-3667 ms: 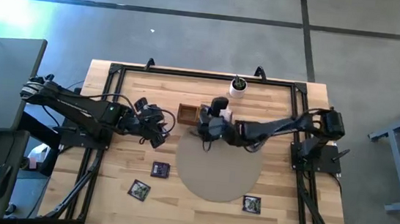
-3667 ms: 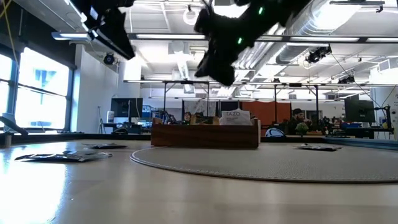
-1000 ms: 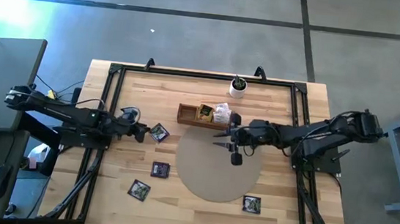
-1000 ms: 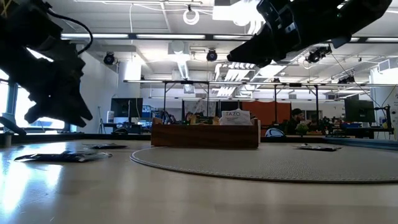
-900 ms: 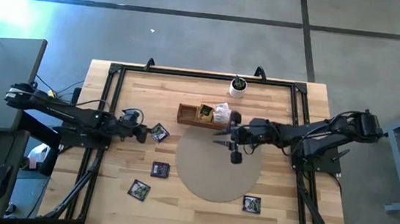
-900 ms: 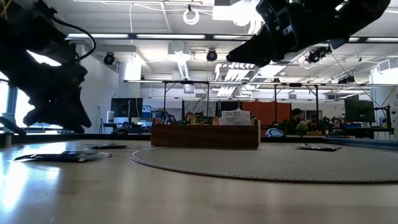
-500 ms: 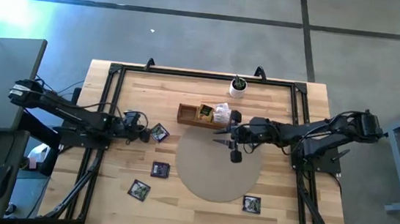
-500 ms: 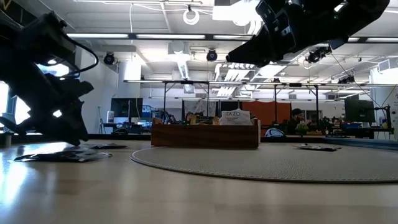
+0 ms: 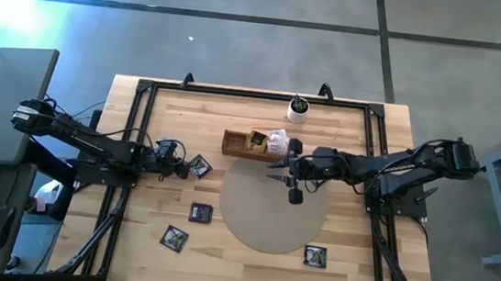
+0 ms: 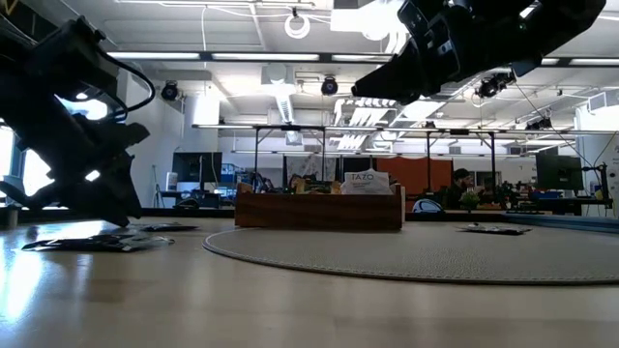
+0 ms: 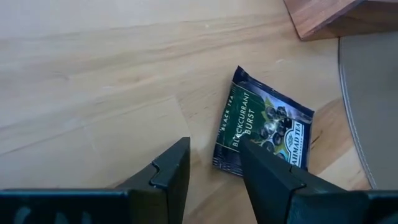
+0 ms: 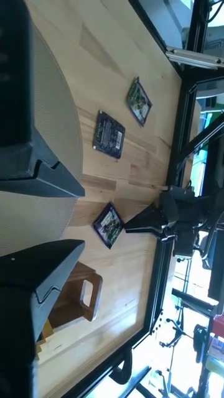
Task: Pick & Place Tea
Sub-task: Put the dark blue tea bag into the left section of the wooden organizer
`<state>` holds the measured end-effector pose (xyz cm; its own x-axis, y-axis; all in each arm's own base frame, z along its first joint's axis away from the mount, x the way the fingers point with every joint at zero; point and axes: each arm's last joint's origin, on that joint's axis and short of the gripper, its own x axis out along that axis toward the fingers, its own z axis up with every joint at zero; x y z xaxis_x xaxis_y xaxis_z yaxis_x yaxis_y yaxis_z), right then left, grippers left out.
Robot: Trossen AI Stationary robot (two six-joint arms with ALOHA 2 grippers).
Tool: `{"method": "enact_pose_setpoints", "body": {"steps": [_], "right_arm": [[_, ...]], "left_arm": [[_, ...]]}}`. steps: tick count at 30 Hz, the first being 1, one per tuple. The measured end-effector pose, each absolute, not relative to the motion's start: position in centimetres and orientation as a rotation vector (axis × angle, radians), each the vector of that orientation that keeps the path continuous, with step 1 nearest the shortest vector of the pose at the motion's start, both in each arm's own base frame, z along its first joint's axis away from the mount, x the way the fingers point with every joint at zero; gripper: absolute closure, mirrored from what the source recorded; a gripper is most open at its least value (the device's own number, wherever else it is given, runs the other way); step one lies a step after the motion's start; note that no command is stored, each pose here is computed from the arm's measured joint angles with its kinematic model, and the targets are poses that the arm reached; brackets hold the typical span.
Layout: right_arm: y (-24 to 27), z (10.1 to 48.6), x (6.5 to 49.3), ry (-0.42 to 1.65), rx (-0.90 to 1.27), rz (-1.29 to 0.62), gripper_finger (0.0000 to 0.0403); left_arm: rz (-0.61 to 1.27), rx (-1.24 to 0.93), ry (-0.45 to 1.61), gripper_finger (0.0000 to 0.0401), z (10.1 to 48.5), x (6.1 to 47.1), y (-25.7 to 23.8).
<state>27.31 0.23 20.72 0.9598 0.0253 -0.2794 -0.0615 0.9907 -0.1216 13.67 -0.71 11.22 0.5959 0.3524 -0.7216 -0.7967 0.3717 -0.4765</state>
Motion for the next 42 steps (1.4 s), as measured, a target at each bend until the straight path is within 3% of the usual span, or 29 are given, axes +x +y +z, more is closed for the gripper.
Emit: {"method": "enact_pose_setpoints", "body": {"steps": [25,29,36,42], "right_arm": [[0.2,20.8,27.3,0.275,-0.103,0.041,0.0286],[0.2,20.8,27.3,0.274,-0.103,0.041,0.0286],[0.3,20.8,27.3,0.274,-0.102,0.041,0.0286],[0.3,20.8,27.3,0.274,-0.102,0.041,0.0286]], "left_arm": [[0.777,-0.978,0.561,0.0264,10.7,14.6,-0.9],[0.807,-0.956,0.553,0.0295,10.4,14.7,-0.9],[0.833,-0.934,0.562,0.0389,10.1,14.5,-0.8],[0.833,-0.925,0.56,0.0394,10.1,14.5,-0.8]]}}
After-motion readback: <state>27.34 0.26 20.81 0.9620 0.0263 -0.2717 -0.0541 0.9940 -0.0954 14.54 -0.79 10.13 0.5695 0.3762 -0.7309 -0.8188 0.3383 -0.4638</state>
